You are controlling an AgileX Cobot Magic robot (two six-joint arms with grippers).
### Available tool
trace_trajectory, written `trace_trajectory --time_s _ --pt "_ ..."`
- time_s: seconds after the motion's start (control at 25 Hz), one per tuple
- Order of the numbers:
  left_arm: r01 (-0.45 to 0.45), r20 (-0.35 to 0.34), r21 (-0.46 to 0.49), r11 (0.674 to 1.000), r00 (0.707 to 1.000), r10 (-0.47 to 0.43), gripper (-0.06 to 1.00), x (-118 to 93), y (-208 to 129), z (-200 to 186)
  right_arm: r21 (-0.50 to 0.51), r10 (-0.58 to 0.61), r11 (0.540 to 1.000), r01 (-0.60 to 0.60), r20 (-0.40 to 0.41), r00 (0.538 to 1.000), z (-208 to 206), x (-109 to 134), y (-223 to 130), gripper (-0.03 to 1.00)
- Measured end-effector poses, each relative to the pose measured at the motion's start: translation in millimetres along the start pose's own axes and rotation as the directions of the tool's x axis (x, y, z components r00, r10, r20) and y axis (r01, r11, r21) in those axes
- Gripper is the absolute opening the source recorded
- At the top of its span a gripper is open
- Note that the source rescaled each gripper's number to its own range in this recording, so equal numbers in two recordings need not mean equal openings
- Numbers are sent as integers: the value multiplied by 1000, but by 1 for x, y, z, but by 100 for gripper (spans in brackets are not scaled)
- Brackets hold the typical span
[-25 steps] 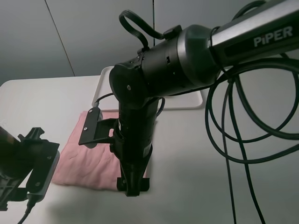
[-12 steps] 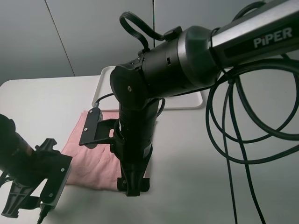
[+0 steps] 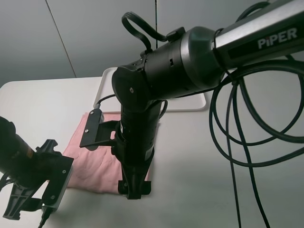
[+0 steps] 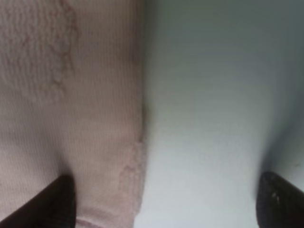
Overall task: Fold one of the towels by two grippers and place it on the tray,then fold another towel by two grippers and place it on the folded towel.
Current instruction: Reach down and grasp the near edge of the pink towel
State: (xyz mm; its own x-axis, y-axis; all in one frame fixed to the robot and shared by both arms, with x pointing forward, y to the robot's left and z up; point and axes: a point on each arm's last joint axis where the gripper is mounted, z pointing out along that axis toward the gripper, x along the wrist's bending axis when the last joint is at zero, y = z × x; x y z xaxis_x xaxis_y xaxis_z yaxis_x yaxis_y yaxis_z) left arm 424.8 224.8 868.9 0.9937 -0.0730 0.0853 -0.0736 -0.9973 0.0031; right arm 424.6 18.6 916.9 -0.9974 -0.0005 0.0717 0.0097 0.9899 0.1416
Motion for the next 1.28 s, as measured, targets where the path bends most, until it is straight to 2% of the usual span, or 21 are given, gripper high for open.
trace_trajectory --time_s 0.28,0.48,0.72,1.28 --pt "-21 -2 8 1000 1000 21 99 0 -1 0 -20 4 1000 -4 -23 1000 0 2 2 100" --pt "-23 2 10 1000 1000 23 99 0 -1 2 -22 -39 999 38 -17 999 7 9 3 100" --pt "-12 1 10 1000 1000 12 99 0 -1 2 13 -21 1000 21 -27 999 31 12 3 100" --pt "-2 0 9 1000 1000 2 99 0 -1 2 121 18 992 -21 27 999 52 5 -8 100"
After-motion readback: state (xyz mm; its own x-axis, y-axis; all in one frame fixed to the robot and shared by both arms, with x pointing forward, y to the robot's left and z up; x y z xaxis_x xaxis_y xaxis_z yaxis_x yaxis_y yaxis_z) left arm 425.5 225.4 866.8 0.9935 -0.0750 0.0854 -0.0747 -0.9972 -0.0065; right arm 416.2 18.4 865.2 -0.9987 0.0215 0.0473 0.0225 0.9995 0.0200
